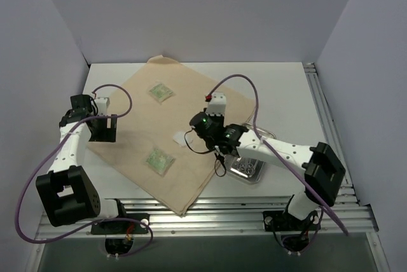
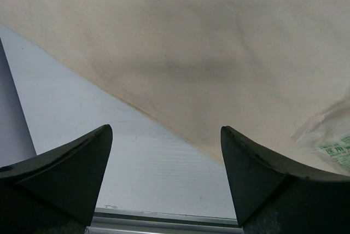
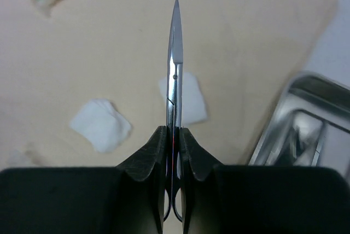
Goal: Prepare the surgical pack
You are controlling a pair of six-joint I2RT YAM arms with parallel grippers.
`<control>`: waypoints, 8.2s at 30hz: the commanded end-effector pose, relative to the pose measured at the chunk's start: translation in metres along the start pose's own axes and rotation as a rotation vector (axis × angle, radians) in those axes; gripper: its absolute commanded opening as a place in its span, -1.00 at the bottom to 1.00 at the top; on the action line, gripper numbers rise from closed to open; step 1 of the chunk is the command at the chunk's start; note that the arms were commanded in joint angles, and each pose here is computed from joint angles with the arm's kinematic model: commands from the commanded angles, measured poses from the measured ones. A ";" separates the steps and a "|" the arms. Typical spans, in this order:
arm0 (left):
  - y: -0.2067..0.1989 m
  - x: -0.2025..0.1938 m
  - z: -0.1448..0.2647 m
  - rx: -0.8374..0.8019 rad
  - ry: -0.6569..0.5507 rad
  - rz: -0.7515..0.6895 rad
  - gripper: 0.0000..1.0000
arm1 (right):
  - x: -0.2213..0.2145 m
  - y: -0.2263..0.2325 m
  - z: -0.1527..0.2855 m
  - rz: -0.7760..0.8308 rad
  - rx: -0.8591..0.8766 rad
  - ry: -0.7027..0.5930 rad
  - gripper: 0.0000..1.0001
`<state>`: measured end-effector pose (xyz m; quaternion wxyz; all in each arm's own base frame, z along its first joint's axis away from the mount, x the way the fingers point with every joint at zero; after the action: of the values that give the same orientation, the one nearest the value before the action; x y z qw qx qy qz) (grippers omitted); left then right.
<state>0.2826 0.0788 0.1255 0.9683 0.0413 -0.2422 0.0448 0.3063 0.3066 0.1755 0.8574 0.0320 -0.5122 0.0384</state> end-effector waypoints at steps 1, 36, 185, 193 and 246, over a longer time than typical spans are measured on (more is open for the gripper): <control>-0.006 0.026 0.008 -0.045 -0.085 -0.011 0.79 | -0.034 -0.067 0.025 -0.073 -0.207 0.042 -1.00; -0.019 0.018 0.006 -0.070 -0.097 -0.048 0.79 | -0.180 -0.185 0.040 -0.230 -0.470 0.242 -1.00; -0.165 0.206 -0.024 -0.176 -0.270 -0.050 0.65 | -0.050 -0.199 0.011 -0.484 -0.146 0.035 0.36; -0.179 0.245 -0.093 -0.117 -0.257 0.162 0.57 | -0.061 -0.180 0.010 -0.422 -0.103 0.084 0.32; -0.254 0.117 0.068 -0.661 -0.274 -0.289 -0.95 | 0.074 -0.022 0.076 -0.132 0.609 -0.199 0.91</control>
<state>0.4069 -0.1511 0.1858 0.9231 -0.1788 -0.3267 -0.0958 0.2797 0.2418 0.2435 0.8028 0.2650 -0.5287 0.0757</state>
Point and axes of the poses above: each gripper's point midway between its finger pads, its own z axis back along the fingers, its own y axis along the line the jaws close on, x = y × z, the point moved 2 cm from there along z, back along the fingers, and after that the axes turned 6 degrees about z, right-handed, at the moved point
